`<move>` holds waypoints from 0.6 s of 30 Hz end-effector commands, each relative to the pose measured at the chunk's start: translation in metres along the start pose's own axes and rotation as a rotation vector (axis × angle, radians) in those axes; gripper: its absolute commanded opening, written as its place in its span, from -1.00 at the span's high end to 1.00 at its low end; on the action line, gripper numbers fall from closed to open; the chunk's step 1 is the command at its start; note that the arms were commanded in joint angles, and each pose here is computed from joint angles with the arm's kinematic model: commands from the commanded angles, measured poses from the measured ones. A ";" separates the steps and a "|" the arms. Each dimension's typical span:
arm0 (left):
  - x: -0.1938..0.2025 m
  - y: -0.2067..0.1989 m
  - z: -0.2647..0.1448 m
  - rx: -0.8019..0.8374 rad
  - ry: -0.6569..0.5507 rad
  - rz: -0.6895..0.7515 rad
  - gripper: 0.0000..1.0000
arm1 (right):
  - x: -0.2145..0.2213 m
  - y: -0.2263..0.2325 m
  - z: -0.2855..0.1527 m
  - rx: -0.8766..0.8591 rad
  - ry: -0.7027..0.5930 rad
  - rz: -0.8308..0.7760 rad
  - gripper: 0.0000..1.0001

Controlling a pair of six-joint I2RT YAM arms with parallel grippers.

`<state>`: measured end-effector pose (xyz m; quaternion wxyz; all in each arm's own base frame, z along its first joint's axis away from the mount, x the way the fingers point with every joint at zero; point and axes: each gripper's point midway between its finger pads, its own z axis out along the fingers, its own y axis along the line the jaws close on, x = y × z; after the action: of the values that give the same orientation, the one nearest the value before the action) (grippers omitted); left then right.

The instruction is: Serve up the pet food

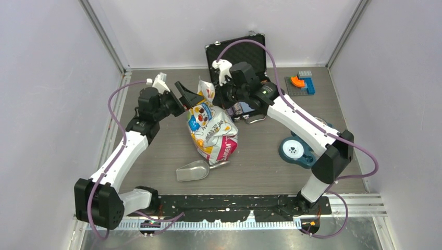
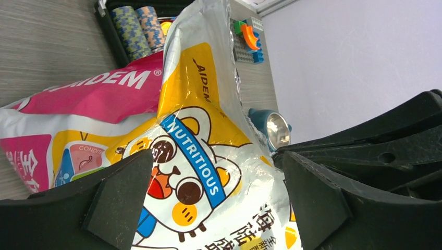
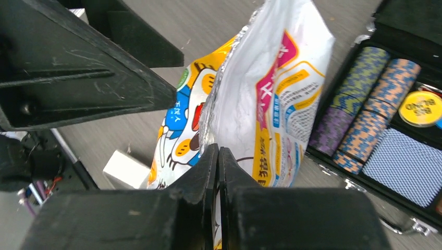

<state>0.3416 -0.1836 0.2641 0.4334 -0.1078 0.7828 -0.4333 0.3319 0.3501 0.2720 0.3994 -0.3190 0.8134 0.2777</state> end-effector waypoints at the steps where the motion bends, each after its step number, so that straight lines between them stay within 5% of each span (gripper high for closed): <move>1: -0.023 -0.046 0.001 0.147 -0.045 0.032 -0.98 | -0.019 -0.023 -0.023 0.154 -0.120 0.049 0.89; 18: -0.007 -0.071 0.029 0.162 0.035 0.072 -0.84 | -0.016 -0.051 -0.031 0.325 -0.275 0.277 0.89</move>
<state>0.3510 -0.2339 0.2915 0.4181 -0.0573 0.7706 -0.4777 0.3497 0.3185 0.2791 0.4719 -0.1640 0.8297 0.2492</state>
